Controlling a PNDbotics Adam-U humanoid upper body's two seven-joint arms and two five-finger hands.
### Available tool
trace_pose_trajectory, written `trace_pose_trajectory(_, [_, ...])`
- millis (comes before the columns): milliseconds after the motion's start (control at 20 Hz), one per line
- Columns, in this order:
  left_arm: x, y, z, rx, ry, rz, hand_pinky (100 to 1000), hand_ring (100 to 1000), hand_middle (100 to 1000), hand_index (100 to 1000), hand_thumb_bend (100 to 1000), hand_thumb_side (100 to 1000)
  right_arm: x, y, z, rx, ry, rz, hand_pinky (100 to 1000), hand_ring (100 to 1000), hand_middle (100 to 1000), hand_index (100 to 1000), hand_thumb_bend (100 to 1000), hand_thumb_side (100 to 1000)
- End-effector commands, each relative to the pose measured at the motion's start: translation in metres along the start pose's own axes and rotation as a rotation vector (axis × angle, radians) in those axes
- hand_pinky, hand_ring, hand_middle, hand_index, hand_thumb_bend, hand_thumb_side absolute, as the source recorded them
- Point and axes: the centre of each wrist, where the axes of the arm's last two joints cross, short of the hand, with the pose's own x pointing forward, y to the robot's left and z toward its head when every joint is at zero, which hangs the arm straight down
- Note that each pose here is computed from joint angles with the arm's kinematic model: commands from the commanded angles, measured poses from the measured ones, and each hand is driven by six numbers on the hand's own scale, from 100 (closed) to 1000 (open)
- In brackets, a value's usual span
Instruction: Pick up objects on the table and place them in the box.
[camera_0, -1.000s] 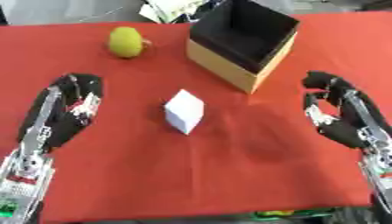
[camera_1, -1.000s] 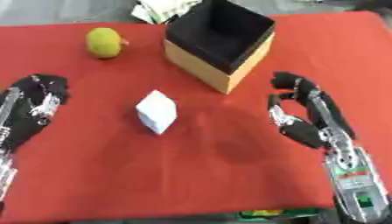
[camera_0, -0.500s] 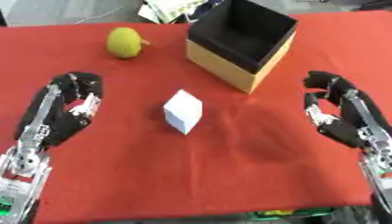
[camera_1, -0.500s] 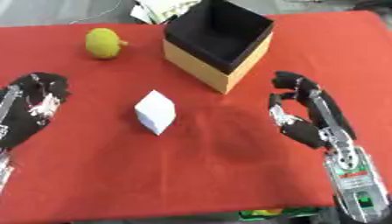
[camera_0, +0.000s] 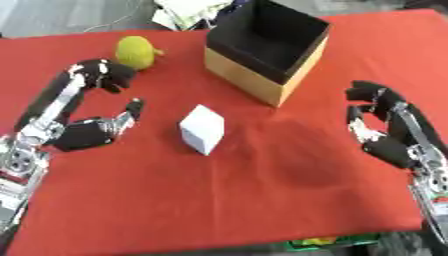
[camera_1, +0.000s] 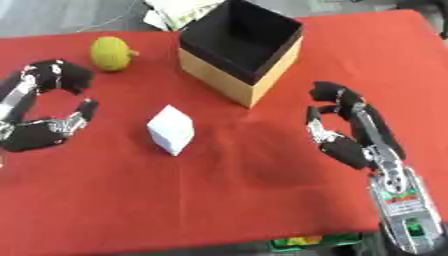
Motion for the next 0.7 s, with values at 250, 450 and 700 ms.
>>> trace_pose_trajectory(250, [0.016,0.033,-0.019,-0.293,-0.147,-0.383,781,779,779,870,504,348,0.01,-0.009,-0.006,-0.028,-0.046,0.017,723,810,738,861,100,388])
trace_pose_trajectory(450, [0.015,0.03,-0.044,-0.406,-0.193,-0.484,811,802,809,899,579,377,0.011,-0.01,-0.007,-0.036,-0.05,0.014,722,809,736,860,100,391])
trace_pose_trajectory(700, [0.007,0.025,-0.075,-0.52,-0.192,-0.576,814,803,811,899,612,366,0.01,-0.01,-0.006,-0.044,-0.046,0.016,721,807,735,859,100,396])
